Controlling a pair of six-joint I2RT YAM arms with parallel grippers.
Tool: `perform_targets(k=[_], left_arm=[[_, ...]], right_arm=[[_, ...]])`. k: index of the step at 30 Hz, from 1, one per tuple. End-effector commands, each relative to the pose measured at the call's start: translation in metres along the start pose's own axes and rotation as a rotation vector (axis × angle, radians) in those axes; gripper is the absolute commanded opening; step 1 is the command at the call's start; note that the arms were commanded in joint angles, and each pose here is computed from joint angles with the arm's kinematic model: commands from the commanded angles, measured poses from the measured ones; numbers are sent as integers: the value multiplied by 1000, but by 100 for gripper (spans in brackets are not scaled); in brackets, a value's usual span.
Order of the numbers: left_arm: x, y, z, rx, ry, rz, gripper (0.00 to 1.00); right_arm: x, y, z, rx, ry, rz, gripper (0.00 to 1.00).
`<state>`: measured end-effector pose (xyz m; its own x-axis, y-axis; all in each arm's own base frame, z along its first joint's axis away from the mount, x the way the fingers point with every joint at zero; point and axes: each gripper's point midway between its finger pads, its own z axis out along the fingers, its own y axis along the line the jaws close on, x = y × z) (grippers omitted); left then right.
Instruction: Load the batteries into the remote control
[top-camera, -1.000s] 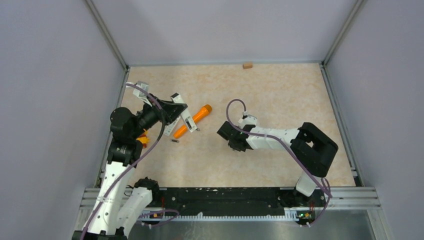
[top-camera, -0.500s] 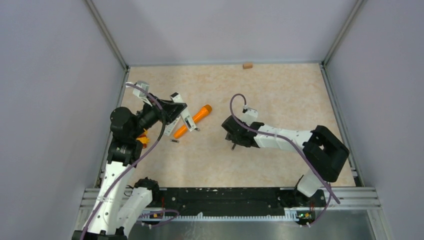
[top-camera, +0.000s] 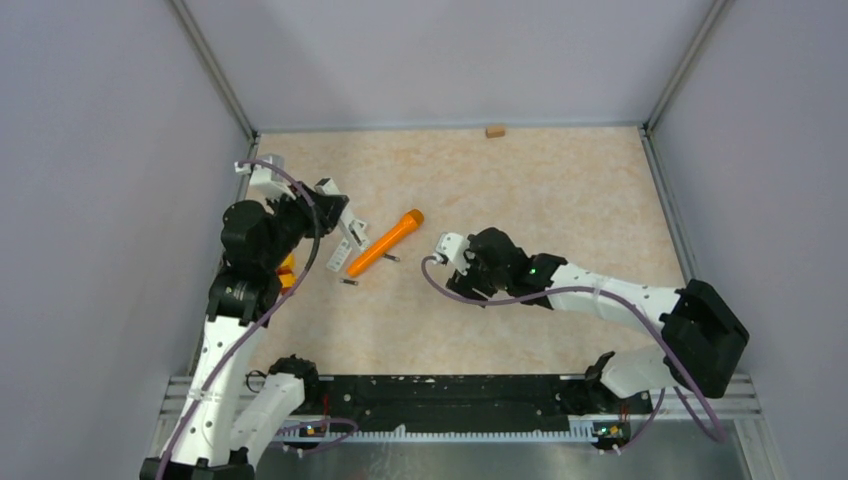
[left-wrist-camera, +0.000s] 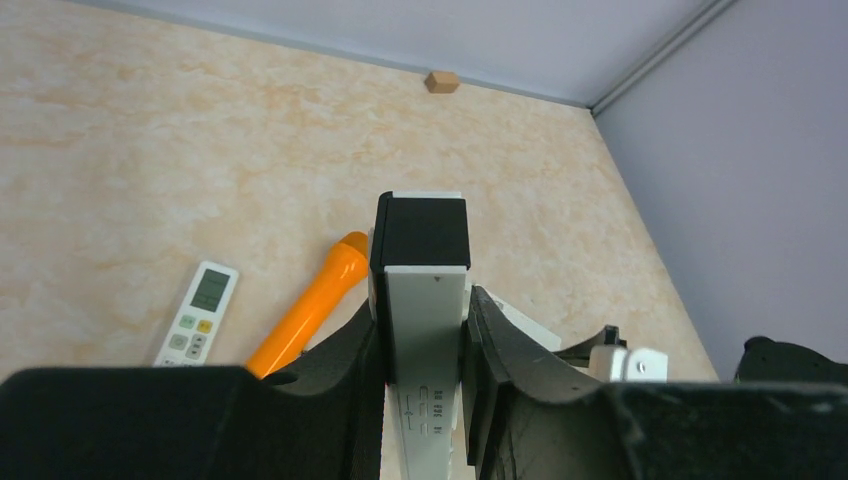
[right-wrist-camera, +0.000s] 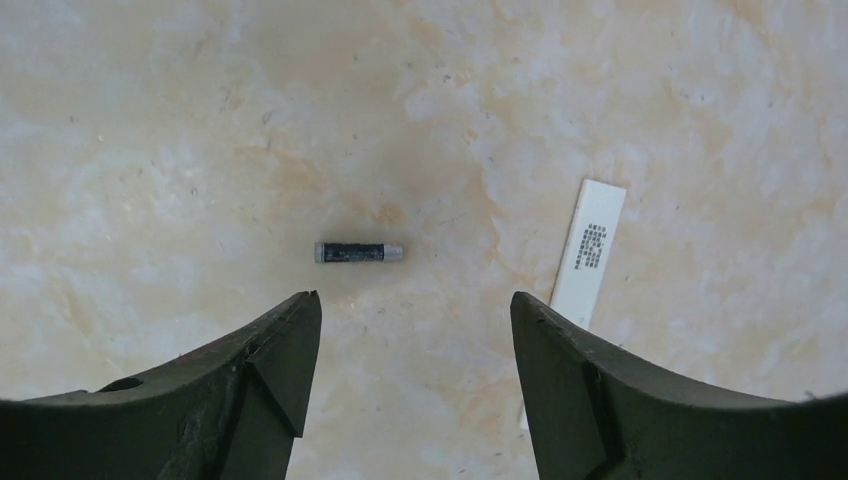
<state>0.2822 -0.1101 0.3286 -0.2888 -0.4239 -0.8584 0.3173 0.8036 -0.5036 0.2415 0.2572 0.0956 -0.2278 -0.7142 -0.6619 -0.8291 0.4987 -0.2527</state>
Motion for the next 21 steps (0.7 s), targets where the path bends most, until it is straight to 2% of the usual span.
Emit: perform_targets(k=[1, 6, 15, 21], left_arm=[[-33, 5, -3, -86, -76, 34, 0], [-36, 7, 1, -92, -75, 36, 0], [-38, 13, 10, -108, -68, 29, 0], [-38, 16, 12, -112, -61, 27, 0]], right_arm=[[-1, 1, 3, -95, -5, -371, 71], [18, 5, 18, -144, 86, -459, 70], [13, 14, 37, -181, 26, -512, 70], [16, 13, 47, -189, 47, -551, 69]])
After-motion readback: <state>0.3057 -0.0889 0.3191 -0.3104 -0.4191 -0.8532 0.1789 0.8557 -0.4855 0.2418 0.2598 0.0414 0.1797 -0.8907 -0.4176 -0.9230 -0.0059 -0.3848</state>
